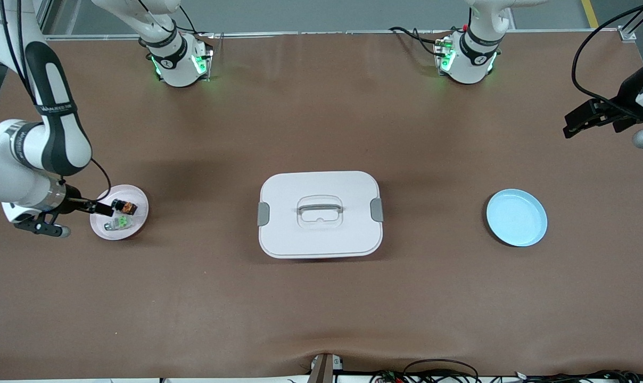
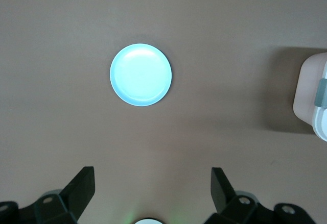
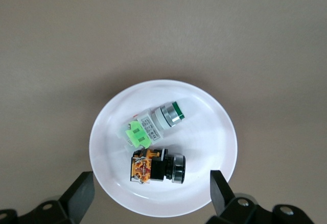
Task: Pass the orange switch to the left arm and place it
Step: 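Reach the right gripper down over the orange switch on the white plate, then close the right gripper on the orange switch and lift it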
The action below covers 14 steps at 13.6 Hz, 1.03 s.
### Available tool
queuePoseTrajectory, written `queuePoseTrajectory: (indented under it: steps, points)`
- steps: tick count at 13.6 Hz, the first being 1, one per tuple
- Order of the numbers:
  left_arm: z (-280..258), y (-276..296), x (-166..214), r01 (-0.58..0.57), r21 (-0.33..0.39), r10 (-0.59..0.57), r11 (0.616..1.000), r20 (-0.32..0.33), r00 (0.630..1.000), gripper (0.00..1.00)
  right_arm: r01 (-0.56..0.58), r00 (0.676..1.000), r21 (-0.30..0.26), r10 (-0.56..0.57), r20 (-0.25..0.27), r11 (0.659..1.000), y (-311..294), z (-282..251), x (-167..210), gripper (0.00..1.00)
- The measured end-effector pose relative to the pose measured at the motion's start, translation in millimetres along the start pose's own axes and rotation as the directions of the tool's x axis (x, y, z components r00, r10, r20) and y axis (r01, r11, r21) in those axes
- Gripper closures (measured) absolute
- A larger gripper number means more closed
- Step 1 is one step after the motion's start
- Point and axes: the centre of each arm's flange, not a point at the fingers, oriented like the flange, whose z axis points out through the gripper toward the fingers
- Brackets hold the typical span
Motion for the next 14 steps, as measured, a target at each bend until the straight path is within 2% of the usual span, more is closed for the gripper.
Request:
queuePoseTrajectory:
  steps: [2, 5, 14]
  points:
    - [0, 0, 0, 0.000, 0.000, 0.000, 1.000, 0.000, 1.000, 0.00, 0.001, 1.000, -0.002, -0.001, 0.017, 1.000, -1, 18, -4, 0.00]
    - [-1, -1, 0, 0.001, 0.000, -0.001, 1.000, -0.001, 1.000, 0.00, -0.013, 1.000, -0.006, 0.013, 0.014, 1.000, 0, 41, -7, 0.00]
    - [-1, -1, 0, 0.002, 0.000, -0.002, 1.000, -0.002, 1.000, 0.00, -0.021, 0.996, -0.015, 0.022, 0.085, 1.000, -3, 83, -16, 0.00]
